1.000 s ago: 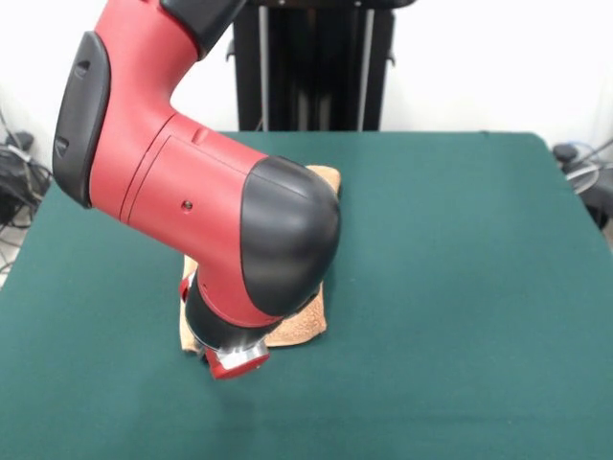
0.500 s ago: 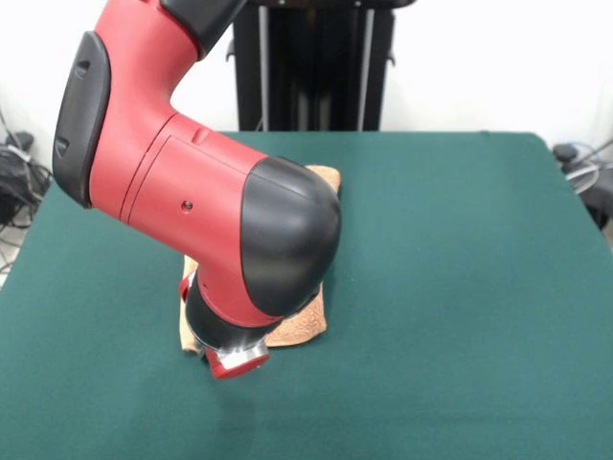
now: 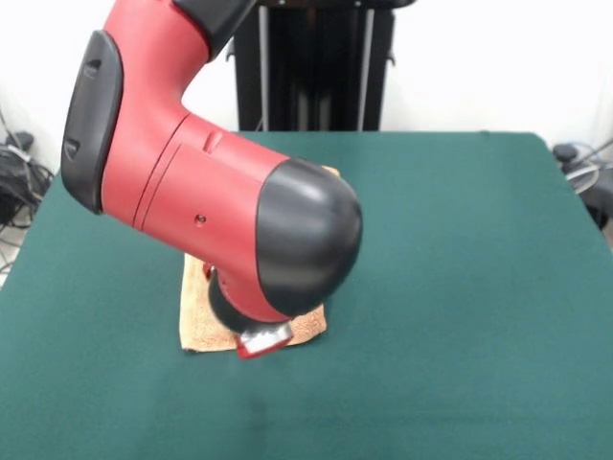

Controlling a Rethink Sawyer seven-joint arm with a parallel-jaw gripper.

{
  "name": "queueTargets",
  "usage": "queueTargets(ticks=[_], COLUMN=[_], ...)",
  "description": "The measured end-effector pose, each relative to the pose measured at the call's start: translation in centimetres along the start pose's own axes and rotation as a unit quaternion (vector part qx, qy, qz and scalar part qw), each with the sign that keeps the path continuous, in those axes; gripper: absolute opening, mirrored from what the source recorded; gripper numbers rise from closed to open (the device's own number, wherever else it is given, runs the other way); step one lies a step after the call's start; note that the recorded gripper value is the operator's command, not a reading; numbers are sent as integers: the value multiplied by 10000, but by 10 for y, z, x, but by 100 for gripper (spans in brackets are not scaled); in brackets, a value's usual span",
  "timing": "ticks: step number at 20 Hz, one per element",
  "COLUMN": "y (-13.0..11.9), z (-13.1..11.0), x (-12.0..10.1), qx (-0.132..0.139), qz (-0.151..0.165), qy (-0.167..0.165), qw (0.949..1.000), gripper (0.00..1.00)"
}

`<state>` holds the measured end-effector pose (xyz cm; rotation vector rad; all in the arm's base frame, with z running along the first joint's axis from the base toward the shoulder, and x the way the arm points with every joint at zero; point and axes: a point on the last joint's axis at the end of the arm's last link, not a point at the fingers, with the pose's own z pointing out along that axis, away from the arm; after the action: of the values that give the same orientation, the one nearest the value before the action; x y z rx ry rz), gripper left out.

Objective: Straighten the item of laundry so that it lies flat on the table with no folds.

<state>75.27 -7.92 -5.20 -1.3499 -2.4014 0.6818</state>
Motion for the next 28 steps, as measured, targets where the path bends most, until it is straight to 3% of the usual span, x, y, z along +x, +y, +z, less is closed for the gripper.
queueTargets(ticks=[7, 13, 14, 19, 21, 25, 28], y=[-10, -12, -10, -4, 4, 24, 35], z=[-52, -79, -88, -98, -104, -119, -127], x=[5, 0, -1, -2, 0, 10, 18], qx=[507, 428, 276, 4, -220, -663, -816], qz=[-100, -110, -101, -101, -125, -243, -319], qy=[509, 434, 263, -56, -331, -868, -1018], qw=[9974, 9981, 9992, 9999, 9991, 9937, 9909], gripper=[0, 0, 100, 100, 100, 100, 100])
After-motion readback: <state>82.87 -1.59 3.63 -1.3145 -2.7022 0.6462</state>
